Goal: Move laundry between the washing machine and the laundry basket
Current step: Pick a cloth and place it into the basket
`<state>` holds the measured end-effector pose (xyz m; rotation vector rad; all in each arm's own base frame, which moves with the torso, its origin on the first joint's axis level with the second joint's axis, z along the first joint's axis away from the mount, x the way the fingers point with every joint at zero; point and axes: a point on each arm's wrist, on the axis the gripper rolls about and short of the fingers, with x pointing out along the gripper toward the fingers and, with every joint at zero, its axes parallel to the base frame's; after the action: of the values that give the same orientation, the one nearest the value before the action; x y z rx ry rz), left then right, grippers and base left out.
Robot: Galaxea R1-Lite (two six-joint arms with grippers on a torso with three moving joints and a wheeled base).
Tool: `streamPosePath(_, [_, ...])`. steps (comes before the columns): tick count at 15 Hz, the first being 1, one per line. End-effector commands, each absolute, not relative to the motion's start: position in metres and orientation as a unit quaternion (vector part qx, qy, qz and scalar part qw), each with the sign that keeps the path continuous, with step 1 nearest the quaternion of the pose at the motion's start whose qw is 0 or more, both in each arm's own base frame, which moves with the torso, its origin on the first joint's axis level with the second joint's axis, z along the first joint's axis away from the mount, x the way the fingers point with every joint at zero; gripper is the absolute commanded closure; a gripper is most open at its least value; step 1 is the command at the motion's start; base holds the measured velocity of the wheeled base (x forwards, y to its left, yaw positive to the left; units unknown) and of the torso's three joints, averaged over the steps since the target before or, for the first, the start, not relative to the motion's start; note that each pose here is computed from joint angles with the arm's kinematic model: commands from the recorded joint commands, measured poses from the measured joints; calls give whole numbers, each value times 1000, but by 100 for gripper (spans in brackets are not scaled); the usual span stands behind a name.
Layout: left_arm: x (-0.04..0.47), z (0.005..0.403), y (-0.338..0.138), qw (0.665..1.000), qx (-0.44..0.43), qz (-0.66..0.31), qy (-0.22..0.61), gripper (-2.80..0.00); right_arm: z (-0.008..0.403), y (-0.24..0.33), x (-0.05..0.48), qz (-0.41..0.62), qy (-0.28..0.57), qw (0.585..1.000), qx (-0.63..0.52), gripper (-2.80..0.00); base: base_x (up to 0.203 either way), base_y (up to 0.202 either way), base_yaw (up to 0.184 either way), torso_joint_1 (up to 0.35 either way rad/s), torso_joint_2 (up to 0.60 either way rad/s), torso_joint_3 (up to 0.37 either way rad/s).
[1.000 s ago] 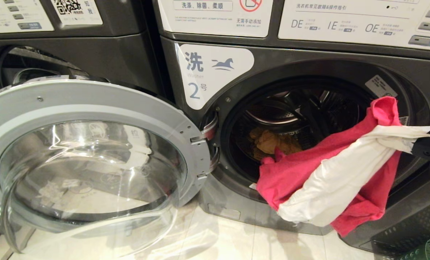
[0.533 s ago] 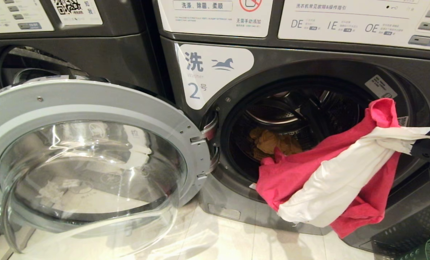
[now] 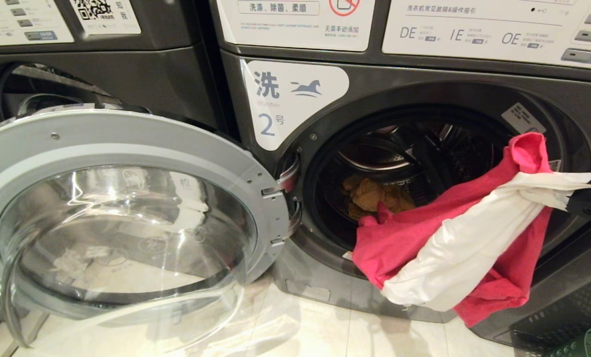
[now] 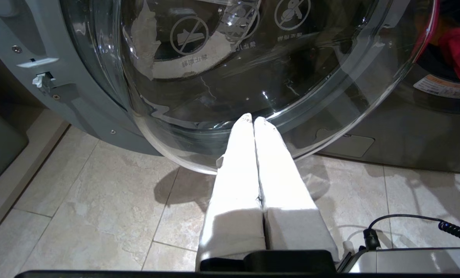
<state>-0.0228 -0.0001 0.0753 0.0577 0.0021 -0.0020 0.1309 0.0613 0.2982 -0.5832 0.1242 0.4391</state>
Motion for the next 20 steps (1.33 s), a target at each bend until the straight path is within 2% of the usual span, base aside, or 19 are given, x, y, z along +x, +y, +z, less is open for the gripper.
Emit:
streamPosePath(1, [-23, 75, 0, 1000, 29, -1, 1, 0, 298, 62, 131, 215, 61, 931, -287, 0, 0, 0, 0, 0, 0, 0])
streamPosePath(20, [-23, 75, 0, 1000, 29, -1, 1, 0, 298, 62, 132, 215, 61, 932, -287, 0, 0, 0, 0, 0, 0, 0])
